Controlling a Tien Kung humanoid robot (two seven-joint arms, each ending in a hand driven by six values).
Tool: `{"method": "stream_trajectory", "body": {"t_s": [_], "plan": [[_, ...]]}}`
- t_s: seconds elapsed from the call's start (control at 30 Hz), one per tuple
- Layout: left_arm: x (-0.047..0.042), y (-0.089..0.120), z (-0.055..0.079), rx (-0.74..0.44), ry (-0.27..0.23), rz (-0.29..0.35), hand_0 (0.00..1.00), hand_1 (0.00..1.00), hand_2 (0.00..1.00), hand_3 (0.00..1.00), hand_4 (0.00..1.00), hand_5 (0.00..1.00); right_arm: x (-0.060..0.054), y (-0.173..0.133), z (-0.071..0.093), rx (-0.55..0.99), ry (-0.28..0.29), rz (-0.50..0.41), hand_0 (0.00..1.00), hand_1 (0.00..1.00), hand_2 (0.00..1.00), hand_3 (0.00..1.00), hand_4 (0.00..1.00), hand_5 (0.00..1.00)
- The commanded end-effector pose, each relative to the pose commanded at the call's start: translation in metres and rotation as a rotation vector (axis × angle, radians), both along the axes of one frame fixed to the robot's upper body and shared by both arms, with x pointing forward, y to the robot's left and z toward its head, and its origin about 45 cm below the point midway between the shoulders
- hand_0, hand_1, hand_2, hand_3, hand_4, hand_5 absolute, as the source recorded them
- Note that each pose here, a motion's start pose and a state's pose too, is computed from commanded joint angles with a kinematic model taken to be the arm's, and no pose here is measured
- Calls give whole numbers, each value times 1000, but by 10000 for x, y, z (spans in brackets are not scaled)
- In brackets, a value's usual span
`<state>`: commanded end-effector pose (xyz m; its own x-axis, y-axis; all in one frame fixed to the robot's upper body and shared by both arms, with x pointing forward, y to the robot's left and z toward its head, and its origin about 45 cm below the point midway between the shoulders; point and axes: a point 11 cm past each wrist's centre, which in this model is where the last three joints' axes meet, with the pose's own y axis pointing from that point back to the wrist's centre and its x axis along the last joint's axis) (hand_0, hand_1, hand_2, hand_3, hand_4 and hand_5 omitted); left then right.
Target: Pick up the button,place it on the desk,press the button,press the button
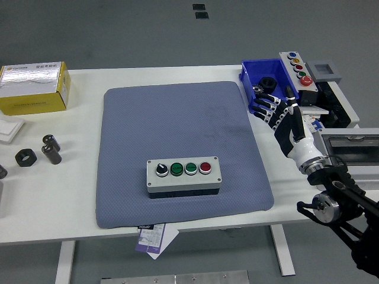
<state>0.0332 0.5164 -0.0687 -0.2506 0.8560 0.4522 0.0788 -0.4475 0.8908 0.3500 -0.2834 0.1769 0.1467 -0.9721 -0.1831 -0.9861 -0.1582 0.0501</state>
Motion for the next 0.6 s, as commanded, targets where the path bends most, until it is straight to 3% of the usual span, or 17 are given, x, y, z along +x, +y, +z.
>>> {"method": "stream_trajectory", "body": {"t_s": [0.33,0.37,0.6], "plan": [[-16,19,9,2,4,2,719,700,621,624,720,229,52,-170,12,56,-1,-83,836,737,739,739,929,960],[-20,25,12,4,3,5,719,700,621,624,719,229,54,-182,13,60,-2,-88,827,732,718,701,813,593],[-47,-12,-10,-3,8,15,719,700,621,624,718,228,38,-292,-6,83,4,-129,821,725,714,693,806,568]]}}
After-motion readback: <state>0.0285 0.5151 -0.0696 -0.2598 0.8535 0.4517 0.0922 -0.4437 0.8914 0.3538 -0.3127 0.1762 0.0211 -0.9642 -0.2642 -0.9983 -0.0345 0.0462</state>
